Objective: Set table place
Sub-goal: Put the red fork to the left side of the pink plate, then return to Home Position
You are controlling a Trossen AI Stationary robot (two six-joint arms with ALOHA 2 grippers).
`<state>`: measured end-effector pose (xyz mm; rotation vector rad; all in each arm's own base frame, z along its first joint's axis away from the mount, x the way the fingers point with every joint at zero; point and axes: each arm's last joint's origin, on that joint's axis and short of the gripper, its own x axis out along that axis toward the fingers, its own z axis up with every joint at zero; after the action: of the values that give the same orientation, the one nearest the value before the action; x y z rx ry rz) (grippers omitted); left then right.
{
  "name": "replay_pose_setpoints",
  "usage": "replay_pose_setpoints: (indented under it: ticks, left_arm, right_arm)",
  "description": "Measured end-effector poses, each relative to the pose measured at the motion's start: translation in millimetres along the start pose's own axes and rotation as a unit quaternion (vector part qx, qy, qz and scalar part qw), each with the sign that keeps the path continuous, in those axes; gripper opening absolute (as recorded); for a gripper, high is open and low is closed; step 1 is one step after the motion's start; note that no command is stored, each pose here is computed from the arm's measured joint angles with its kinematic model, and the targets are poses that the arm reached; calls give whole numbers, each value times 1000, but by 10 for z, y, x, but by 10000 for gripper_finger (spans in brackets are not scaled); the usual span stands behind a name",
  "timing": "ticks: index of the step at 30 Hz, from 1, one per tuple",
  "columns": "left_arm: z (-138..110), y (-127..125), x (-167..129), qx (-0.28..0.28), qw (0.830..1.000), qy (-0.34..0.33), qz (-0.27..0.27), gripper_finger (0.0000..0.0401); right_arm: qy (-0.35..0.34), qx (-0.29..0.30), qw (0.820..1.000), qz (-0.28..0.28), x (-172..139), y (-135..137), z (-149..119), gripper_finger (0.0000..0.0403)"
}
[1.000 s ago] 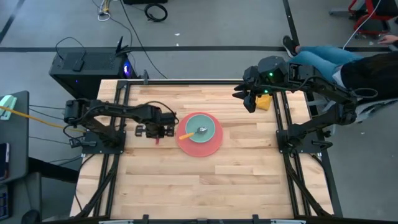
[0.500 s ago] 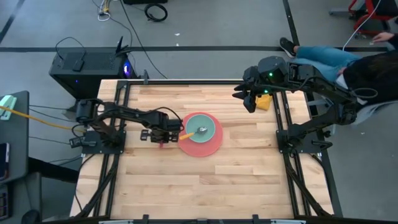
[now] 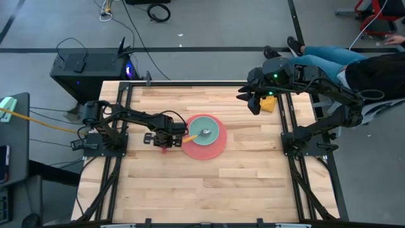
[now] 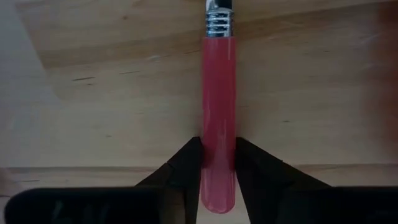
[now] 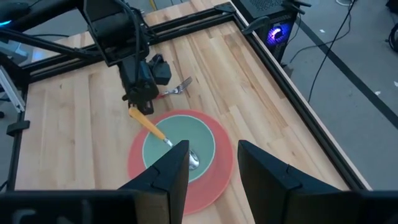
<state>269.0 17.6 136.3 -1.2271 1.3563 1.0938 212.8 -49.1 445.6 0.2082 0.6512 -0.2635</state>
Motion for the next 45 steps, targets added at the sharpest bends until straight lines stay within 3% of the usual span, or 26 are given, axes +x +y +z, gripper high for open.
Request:
replay_pose_setpoints:
  ticks: [14, 23, 30, 37, 45]
  left_arm:
    - [4, 19, -20, -3, 1000, 18, 1, 147]
    - [-45, 150, -221, -5, 1000, 30, 4, 113]
    - [-120, 321, -538, 0, 999, 21, -31, 66]
    - [-170, 560, -943, 10, 991, -73, -110, 8]
    - [-224, 943, -1386, 58, 953, -219, -202, 7]
  right_arm:
    - [0, -5, 1000, 0, 0, 0, 0, 144]
    - [-4, -5, 1000, 1, -26, 0, -2, 142]
    - [-31, -2, 1000, 2, -202, -5, -23, 101]
    - [-76, -11, 997, -6, -498, -32, -80, 12]
    - [-125, -18, 992, -16, -875, -56, -207, 9]
